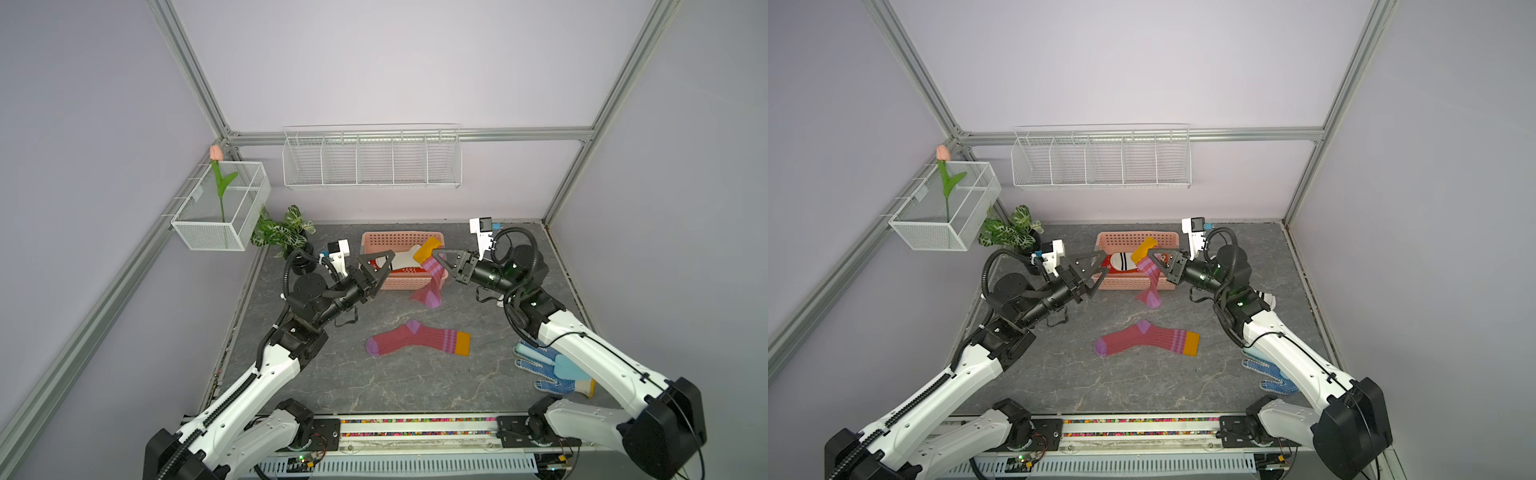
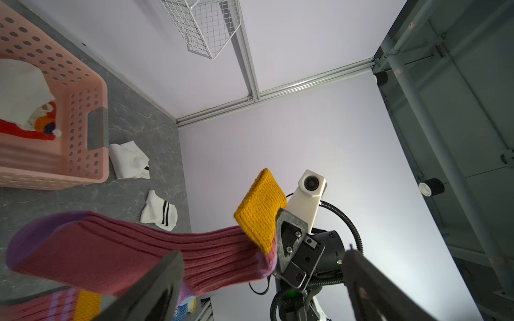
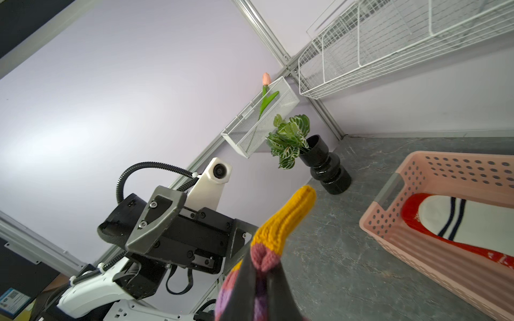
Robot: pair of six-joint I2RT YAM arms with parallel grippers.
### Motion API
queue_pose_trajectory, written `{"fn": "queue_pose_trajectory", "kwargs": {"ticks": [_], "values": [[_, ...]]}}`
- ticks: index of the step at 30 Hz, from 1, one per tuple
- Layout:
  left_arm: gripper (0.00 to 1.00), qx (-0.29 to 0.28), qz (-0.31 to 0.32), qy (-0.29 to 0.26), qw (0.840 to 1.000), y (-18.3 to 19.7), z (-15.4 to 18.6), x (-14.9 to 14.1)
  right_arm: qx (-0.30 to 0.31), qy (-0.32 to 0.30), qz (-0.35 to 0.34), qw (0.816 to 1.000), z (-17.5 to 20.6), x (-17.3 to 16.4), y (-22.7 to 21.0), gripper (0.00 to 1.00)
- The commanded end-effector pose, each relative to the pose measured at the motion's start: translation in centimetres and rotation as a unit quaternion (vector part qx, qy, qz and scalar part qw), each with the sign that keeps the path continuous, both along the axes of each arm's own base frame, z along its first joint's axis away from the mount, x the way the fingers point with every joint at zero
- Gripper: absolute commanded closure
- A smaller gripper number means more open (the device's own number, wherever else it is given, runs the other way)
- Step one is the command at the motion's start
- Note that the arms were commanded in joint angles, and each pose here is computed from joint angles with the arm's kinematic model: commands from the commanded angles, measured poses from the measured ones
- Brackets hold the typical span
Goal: Place the socks together as a pair
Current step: Pick up the sock from the center of the board.
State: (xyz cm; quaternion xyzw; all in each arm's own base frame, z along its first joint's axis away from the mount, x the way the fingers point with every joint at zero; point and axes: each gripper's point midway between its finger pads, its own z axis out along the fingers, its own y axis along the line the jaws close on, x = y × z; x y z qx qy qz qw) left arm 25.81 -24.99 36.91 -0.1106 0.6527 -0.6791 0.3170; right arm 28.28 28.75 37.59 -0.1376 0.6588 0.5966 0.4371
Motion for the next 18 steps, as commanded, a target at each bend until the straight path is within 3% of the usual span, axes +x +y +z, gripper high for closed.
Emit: {"fn": "queue_pose_trajectory", "kwargs": {"ticks": [1, 4, 13, 18], "values": [[0.09, -0.037, -0.001, 0.01, 0.999, -0.3, 0.8, -0.2, 0.037, -0.036, 0.002, 0.999, 2.7, -1.2, 0.1, 0.93], [0.13, -0.046, -0.011, 0.014, 0.999, -1.2, 0.7, -0.3, 0.039, -0.037, 0.011, 0.998, 2.7, -1.6, 0.8, 0.93], [0.37, -0.071, -0.035, 0.024, 0.997, -2.5, 0.9, 0.0, 0.034, -0.031, 0.022, 0.999, 2.1, -1.9, 1.7, 0.93], [0.44, -0.084, -0.046, 0.013, 0.995, -2.8, 1.8, -0.2, 0.033, -0.028, 0.032, 0.999, 1.8, -2.0, 2.5, 0.93]]}}
